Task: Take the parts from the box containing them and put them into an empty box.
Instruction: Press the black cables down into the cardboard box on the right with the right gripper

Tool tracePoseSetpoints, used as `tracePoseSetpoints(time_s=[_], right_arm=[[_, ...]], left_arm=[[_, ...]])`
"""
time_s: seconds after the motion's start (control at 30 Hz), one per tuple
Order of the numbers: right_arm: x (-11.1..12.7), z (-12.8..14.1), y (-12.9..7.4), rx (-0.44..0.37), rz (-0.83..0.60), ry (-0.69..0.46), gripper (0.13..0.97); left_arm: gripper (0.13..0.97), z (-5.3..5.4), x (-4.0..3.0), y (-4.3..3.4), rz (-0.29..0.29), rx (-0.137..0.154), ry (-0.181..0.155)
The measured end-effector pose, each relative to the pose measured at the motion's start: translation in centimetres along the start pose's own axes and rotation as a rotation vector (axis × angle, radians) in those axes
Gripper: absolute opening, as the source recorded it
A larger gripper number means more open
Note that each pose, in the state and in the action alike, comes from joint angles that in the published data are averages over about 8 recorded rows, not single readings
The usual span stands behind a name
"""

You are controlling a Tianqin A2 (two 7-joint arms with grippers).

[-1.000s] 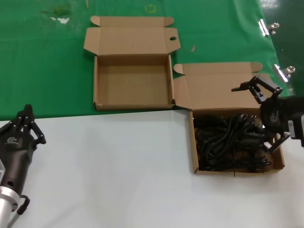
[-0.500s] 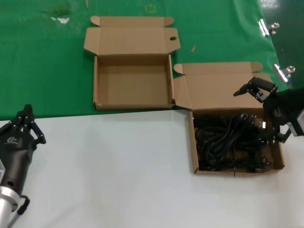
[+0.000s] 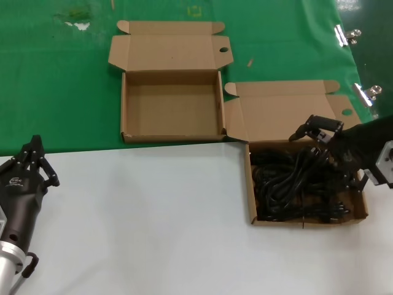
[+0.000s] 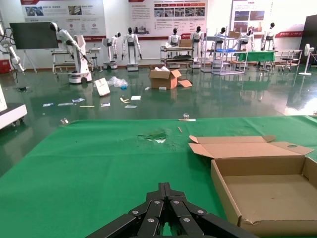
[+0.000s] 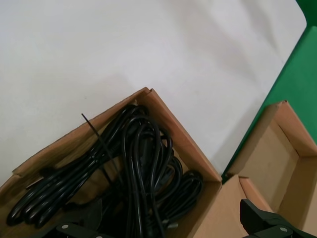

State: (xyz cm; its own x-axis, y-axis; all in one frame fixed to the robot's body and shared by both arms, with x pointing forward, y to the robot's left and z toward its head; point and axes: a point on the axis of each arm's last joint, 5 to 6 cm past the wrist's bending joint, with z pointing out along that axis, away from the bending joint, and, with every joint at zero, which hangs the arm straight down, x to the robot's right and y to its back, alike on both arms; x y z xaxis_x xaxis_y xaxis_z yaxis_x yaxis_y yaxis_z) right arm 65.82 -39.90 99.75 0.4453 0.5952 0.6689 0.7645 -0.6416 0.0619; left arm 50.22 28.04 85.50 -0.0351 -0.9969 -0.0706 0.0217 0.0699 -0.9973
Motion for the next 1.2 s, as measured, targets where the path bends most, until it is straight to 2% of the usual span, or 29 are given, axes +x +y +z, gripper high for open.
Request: tracePoseSetpoints(time_s=[0.53, 0.83, 1.2], right_arm=[[-0.2, 2.4, 1.4, -0.003, -0.070, 0.004, 0.944], [-0.9, 2.8, 2.7, -0.030, -0.080, -0.001, 0.857], [-1.1, 2.6, 3.0, -0.043, -0.075, 0.006, 0.650]], left_arm=[[0.140, 0.0, 0.00, 0.00, 0.000, 0.000, 0.000], [0.140, 0.0, 0.00, 0.00, 0.000, 0.000, 0.000], [0.140, 0.0, 0.00, 0.00, 0.000, 0.000, 0.000]])
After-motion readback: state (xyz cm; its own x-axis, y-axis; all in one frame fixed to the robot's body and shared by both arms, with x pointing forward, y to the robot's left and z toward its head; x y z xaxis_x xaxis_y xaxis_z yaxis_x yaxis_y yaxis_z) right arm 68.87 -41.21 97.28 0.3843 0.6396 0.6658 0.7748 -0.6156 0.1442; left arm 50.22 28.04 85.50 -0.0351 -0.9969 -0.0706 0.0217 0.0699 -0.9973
